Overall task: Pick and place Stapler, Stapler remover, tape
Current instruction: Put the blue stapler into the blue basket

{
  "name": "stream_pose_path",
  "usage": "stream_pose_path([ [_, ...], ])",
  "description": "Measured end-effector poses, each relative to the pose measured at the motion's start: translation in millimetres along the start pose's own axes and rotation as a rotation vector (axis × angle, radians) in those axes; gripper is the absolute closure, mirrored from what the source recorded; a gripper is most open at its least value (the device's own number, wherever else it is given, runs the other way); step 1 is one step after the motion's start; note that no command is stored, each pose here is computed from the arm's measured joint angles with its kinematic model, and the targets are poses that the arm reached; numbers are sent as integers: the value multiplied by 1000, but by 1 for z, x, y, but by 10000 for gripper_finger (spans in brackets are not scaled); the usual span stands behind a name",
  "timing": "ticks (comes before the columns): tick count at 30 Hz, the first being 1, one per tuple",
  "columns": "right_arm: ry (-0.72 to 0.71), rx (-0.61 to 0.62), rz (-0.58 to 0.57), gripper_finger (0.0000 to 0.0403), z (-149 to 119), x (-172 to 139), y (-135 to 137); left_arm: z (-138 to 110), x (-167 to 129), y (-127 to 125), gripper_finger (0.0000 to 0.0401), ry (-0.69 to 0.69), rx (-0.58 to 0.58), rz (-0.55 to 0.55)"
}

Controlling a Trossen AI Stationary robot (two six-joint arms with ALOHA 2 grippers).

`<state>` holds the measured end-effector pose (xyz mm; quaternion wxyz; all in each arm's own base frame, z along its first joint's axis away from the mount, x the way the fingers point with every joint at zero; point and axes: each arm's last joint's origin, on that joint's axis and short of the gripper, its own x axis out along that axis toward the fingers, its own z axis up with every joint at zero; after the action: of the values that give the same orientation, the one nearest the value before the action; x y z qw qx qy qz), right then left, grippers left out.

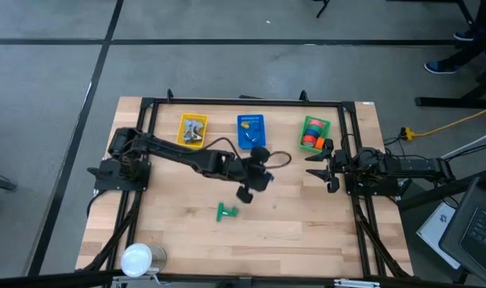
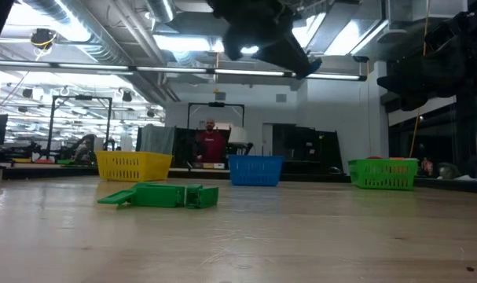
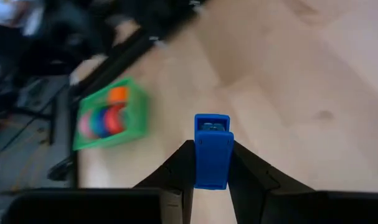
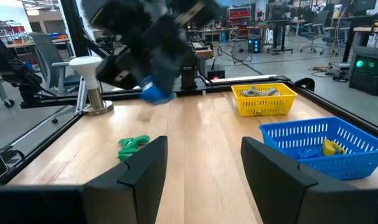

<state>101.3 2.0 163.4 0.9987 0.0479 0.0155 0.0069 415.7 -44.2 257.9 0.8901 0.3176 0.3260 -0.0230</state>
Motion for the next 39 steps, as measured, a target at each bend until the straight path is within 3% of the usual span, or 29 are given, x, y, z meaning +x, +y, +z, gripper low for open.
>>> stream_pose_path([
  [9,-1,0,0,192,0,0,0,-22,10,45,331,5,-133,124],
  [23,0,0,-1,192,0,0,0,-82,16,124,331,73,-381,304],
  [31,0,0,0,192,0,0,0,-106,19,141,330,93,-483,318],
  [39,0,0,0,192,0,0,0,-124,39,136,331,171,-521,315],
])
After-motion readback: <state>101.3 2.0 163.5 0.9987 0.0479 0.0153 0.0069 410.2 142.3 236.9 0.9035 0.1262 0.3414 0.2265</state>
